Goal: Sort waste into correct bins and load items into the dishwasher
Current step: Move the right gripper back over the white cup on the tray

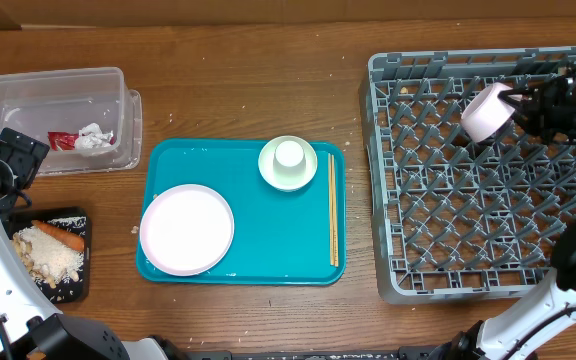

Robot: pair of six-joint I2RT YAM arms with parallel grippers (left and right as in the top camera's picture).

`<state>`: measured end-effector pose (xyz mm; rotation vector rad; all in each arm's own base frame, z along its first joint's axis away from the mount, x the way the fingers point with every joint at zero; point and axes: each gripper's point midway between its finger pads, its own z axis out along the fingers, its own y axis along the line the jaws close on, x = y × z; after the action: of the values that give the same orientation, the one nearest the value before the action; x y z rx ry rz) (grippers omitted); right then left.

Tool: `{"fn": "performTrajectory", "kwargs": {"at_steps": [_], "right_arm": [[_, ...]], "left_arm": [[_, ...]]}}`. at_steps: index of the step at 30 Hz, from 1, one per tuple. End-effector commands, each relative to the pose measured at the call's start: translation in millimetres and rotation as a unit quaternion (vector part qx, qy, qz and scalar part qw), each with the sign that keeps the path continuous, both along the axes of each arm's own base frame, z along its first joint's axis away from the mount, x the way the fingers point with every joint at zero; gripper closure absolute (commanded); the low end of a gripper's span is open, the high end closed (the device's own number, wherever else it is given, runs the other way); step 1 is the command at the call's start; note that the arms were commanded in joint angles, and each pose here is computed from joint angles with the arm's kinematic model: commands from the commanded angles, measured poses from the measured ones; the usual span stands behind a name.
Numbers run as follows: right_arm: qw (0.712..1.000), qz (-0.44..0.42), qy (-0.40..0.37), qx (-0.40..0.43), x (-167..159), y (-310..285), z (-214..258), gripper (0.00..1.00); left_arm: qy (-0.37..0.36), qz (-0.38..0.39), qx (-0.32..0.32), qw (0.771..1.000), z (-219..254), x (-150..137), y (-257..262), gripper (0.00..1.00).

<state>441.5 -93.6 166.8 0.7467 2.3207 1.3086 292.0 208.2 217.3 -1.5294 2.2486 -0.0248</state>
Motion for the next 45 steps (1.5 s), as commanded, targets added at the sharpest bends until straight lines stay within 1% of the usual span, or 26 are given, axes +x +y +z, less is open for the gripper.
{"fn": "performTrajectory", "kwargs": {"at_steps": [1,2,3,4,6,7,8,9,10,13,16,17,19,21,22,25,28,31,35,38,40,42,45], "right_arm": [[0.984,-0.086,0.081,-0.134,-16.6,-37.2,7.5,0.74],[0.977,-0.109,0.101,-0.152,-22.2,-44.4,10.4,0.72],[0.971,-0.125,0.114,-0.168,-27.5,-49.6,14.8,0.67],[0.963,-0.143,0.129,-0.186,-34.7,-55.2,21.7,0.57],[0.947,-0.175,0.157,-0.217,-49.2,-65.4,34.1,0.26],[0.939,-0.190,0.170,-0.230,-56.3,-69.8,40.5,0.18],[0.932,-0.199,0.180,-0.243,-62.9,-72.8,47.3,0.13],[0.927,-0.206,0.185,-0.251,-68.5,-74.3,54.7,0.00],[0.923,-0.213,0.193,-0.258,-75.3,-74.5,62.9,0.00],[0.925,-0.207,0.192,-0.254,-86.2,-63.1,83.3,0.00],[0.940,-0.173,0.174,-0.237,-92.9,-31.3,102.5,0.00],[0.955,-0.119,0.140,-0.231,-92.2,-1.3,113.8,0.00],[0.970,-0.043,0.089,-0.220,-88.8,38.4,126.5,0.00],[0.976,0.044,0.037,-0.209,-86.5,85.4,136.9,0.00],[0.972,0.099,0.018,-0.210,-86.4,122.2,138.0,0.00],[0.958,0.184,-0.012,-0.221,-87.0,185.0,131.5,0.00],[0.940,0.251,-0.032,-0.230,-90.8,243.7,120.6,0.00],[0.926,0.268,-0.022,-0.263,-91.2,286.7,100.6,0.00],[0.909,0.240,-0.001,-0.341,-84.5,324.0,66.0,0.00],[0.889,0.241,-0.007,-0.388,-81.0,348.0,42.0,0.00],[0.877,0.220,0.002,-0.428,-76.9,356.6,22.1,0.00],[0.869,0.209,0.008,-0.448,-73.7,361.2,8.9,0.00],[0.865,0.218,0.012,-0.452,-66.6,375.2,-16.0,0.00]], "left_arm": [[0.002,-0.003,0.005,1.000,1.0,0.3,1.3,0.00],[0.002,-0.003,0.005,1.000,1.0,0.4,1.3,0.00],[0.002,-0.003,0.005,1.000,1.0,0.4,1.3,0.00],[0.002,-0.003,0.005,1.000,1.0,0.4,1.3,0.00],[0.002,-0.003,0.005,1.000,1.0,0.3,1.3,0.00],[0.002,-0.003,0.005,1.000,1.0,0.4,1.3,0.00],[0.002,-0.003,0.005,1.000,1.0,0.4,1.3,0.00],[0.002,-0.003,0.005,1.000,1.0,0.4,1.3,0.00],[0.002,-0.003,0.005,1.000,1.0,0.4,1.3,0.00],[0.002,-0.003,0.005,1.000,1.0,0.4,1.3,0.00],[0.002,-0.003,0.005,1.000,1.0,0.3,1.3,0.00],[0.002,-0.003,0.005,1.000,1.0,0.4,1.3,0.00],[0.002,-0.003,0.005,1.000,1.0,0.4,1.3,0.00],[0.002,-0.003,0.005,1.000,1.0,0.3,1.3,0.00],[0.002,-0.003,0.005,1.000,1.0,0.4,1.3,0.00],[0.002,-0.003,0.005,1.000,1.0,0.4,1.3,0.00],[0.002,-0.003,0.005,1.000,1.0,0.4,1.3,0.00],[0.002,-0.003,0.005,1.000,1.0,0.4,1.3,0.00],[0.002,-0.003,0.005,1.000,1.0,0.4,1.3,0.00],[0.002,-0.003,0.005,1.000,1.0,0.4,1.3,0.00],[0.002,-0.003,0.005,1.000,1.0,0.4,1.3,0.00],[0.002,-0.003,0.005,1.000,1.0,0.3,1.3,0.00],[0.002,-0.003,0.005,1.000,1.0,0.4,1.3,0.00]]}}
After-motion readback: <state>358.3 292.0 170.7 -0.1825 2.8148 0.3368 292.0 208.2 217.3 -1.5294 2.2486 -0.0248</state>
